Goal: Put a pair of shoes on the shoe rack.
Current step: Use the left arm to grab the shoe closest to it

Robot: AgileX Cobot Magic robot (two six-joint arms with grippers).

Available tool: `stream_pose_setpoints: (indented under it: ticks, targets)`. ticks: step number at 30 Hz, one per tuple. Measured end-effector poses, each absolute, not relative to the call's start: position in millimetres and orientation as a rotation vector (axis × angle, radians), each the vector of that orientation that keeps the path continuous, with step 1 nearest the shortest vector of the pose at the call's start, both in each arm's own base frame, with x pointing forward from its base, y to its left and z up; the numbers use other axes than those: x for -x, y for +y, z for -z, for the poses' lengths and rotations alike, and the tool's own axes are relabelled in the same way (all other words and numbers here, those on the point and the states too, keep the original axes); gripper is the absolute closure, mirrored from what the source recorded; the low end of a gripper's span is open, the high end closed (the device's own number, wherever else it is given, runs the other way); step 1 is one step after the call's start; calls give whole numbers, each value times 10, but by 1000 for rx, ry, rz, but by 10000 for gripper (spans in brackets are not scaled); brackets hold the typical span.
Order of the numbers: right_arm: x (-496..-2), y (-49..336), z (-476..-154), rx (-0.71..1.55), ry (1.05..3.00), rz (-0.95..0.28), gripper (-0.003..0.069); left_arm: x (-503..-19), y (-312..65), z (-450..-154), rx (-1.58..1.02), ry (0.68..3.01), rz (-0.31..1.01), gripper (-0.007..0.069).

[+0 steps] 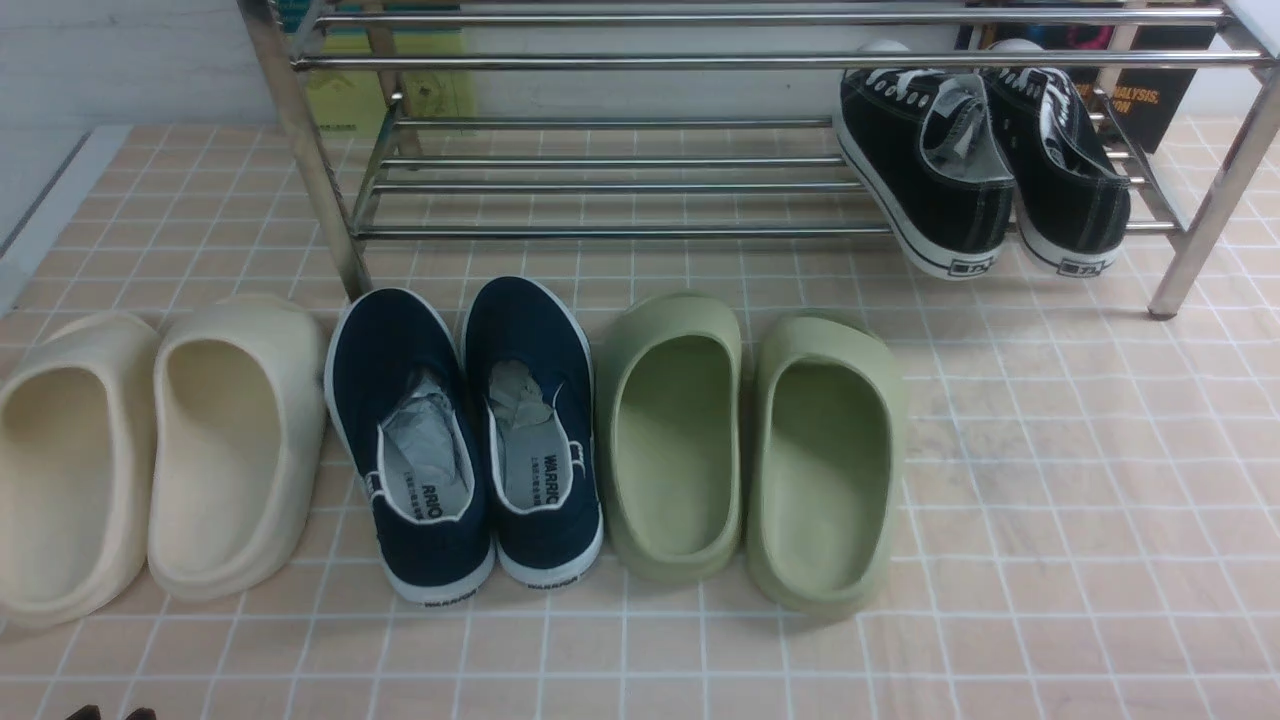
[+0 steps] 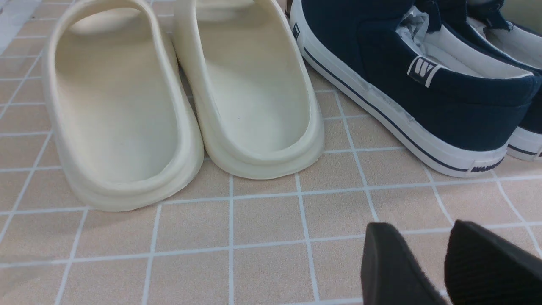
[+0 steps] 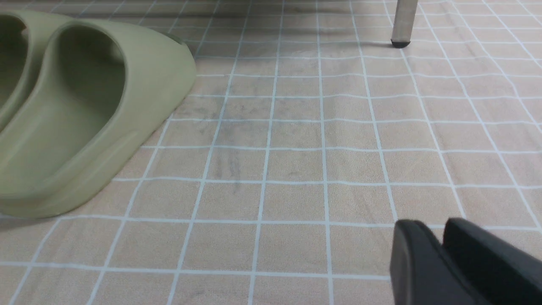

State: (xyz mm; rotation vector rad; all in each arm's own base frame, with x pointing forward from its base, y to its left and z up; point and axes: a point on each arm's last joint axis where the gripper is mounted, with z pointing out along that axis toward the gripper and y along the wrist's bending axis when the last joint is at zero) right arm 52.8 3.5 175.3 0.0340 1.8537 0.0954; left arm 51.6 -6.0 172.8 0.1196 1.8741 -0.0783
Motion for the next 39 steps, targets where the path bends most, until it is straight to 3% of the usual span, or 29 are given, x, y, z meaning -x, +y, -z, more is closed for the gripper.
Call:
stream_pose_setpoints:
  ticks: [20, 39]
  targets:
    - [-528, 35, -1753, -35, 1854, -96, 524, -516, -60, -1728, -120, 1874, 78, 386]
    - [-528, 35, -1753, -34, 1854, -96, 515, -521, -26, -1730, -181, 1866, -21, 386]
